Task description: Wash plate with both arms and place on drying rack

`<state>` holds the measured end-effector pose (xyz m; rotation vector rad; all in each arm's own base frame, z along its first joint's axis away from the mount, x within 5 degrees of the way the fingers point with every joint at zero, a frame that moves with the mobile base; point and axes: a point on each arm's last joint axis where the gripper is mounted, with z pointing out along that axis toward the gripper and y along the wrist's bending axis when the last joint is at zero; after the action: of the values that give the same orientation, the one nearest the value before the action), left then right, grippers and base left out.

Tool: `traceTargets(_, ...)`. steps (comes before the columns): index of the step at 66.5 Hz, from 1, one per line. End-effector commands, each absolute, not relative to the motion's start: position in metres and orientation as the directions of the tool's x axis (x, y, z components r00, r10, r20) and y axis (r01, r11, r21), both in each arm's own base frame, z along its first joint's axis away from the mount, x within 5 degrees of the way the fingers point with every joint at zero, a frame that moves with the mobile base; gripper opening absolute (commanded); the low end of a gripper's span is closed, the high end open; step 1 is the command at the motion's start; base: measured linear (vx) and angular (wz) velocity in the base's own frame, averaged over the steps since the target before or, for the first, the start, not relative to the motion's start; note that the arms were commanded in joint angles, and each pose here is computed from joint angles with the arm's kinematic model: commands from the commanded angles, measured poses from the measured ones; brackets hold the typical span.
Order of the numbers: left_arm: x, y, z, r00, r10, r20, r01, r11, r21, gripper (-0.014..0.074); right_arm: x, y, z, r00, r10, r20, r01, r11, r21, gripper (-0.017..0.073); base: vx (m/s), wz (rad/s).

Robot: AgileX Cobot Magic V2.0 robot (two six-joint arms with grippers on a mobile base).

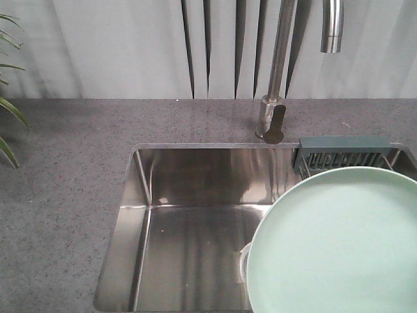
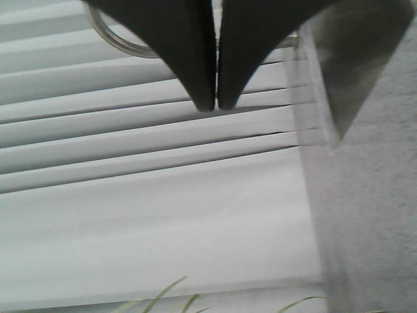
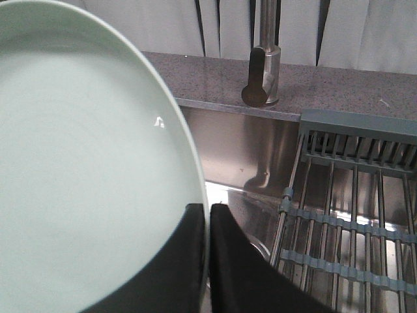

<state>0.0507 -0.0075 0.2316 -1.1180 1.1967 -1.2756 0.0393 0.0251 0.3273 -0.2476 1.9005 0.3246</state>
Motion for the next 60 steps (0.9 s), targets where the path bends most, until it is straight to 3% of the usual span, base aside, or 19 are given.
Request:
traceTargets(1,0.039,-0.005,0.27,-0.019,-0.999,-0.029,0.226,0.024,-0.974,-0.0005,0.042,0.024,0.342,-0.261,0.021,-0.965,-0.317,0.943,0.106,-0.0005,0.0,0.0)
traceTargets(11,0.025,-0.006,0.306,0.031,-0.984,-0.174,0.327,0.175,-0.929,-0.0002,0.042,0.024,0.342,-0.261,0.021,-0.965,-0.317,0.943,0.106,-0.0005,0.0,0.0)
traceTargets(21,0.027,-0.01,0.334,0.036,-0.95,-0.311,0.316,0.306,-0.898,0.0001,0.042,0.024,0.342,-0.261,0.021,-0.965,-0.317,0.943,0.106,-0.0005,0.0,0.0)
traceTargets(32,0.054,-0.02,0.362,-0.087,-0.86,-0.502,0.243,0.471,-0.848,0.0015,0.042,0.024,0.342,-0.26,0.021,-0.965,-0.317,0.943,0.106,-0.0005,0.0,0.0)
traceTargets(42,0.095,-0.028,0.381,-0.186,-0.702,-0.688,0.256,0.641,-0.723,0.0057,0.042,0.025,0.342,-0.258,0.028,-0.966,-0.319,0.941,0.113,-0.0005,0.0,0.0)
traceTargets(51,0.136,-0.037,0.385,-0.3,-0.639,-0.708,0.323,0.63,-0.706,0.0129,0.042,0.025,0.342,-0.259,0.027,-0.965,-0.319,0.941,0.112,-0.0005,0.0,0.0)
traceTargets(60,0.174,-0.051,0.382,-0.432,-0.588,-0.684,0.449,0.517,-0.729,0.0246,0.042,0.024,0.342,-0.255,0.02,-0.967,-0.314,0.944,0.102,-0.0005,0.0,0.0)
